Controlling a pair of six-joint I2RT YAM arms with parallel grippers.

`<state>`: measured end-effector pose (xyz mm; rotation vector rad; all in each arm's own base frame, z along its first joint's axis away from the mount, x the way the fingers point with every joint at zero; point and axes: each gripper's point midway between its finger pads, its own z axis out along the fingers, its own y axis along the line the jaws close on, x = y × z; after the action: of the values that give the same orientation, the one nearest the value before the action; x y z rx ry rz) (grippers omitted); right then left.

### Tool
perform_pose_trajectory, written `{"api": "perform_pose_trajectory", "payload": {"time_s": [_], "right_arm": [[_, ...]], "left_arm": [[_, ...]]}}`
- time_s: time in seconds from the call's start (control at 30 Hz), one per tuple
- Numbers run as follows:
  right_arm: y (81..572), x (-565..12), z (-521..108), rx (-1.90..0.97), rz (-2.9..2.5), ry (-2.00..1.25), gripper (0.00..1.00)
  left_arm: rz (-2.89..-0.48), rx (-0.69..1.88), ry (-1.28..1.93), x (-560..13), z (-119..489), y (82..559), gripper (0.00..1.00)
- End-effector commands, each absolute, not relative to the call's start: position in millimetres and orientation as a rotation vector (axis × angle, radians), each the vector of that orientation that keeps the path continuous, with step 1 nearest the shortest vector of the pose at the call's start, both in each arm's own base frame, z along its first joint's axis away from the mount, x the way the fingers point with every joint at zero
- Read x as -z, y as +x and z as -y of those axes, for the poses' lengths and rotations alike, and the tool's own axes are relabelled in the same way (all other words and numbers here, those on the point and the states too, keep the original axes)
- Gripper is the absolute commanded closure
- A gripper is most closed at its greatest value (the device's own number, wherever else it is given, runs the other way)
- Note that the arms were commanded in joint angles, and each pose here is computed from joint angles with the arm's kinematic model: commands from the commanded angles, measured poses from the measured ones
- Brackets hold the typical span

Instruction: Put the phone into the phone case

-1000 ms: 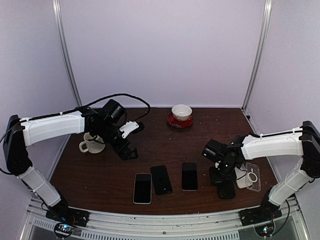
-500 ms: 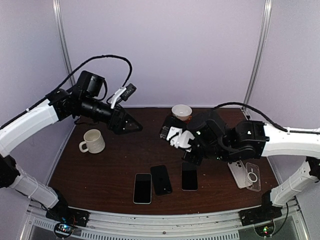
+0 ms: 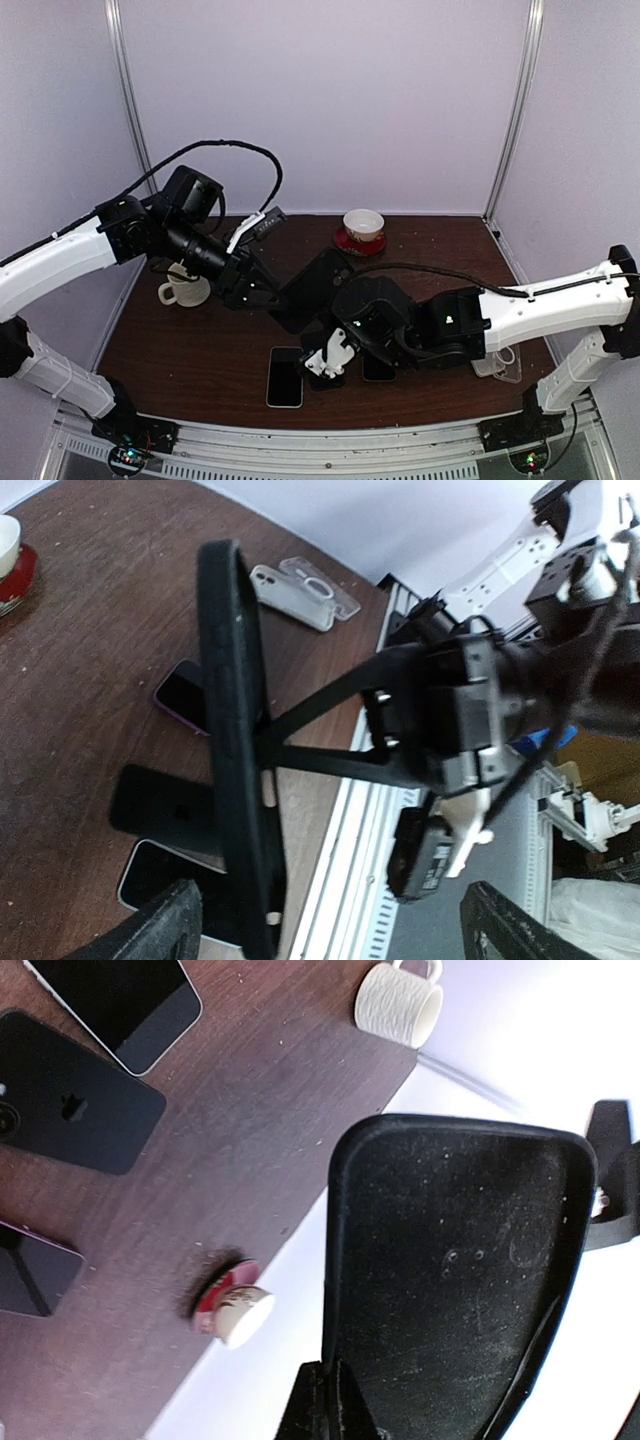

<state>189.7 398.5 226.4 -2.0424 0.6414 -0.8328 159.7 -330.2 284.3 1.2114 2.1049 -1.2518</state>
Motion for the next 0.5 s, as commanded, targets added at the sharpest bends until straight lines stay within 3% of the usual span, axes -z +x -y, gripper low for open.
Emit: {"api": "perform_pose_trajectory", "payload": {"time_s": [0.0,0.23,0.27,0.43,0.47], "right_arm": [[184,-249,-417,0.936,-0.432,-2.014,1.00],[174,-258,-428,0.922,-0.351,-1.991,1.00],[173,-260,-430,0.916,-0.346,-1.972,1.00],[173,-278,-434,0.847,-0.437,-1.872,1.00],[173,-283,-434,0.824,-0.465,-1.836,1.00]], "left_arm": [[-2.052,0.992,1.255,-280,315,180,0.08],[-2.093,1.015,1.283,-258,318,177,0.31],[-2.085,1.033,1.284,-259,319,176,0.39],[-2.029,1.103,1.289,-265,324,170,1.00],[-2.007,1.107,1.290,-269,323,169,1.00]]}}
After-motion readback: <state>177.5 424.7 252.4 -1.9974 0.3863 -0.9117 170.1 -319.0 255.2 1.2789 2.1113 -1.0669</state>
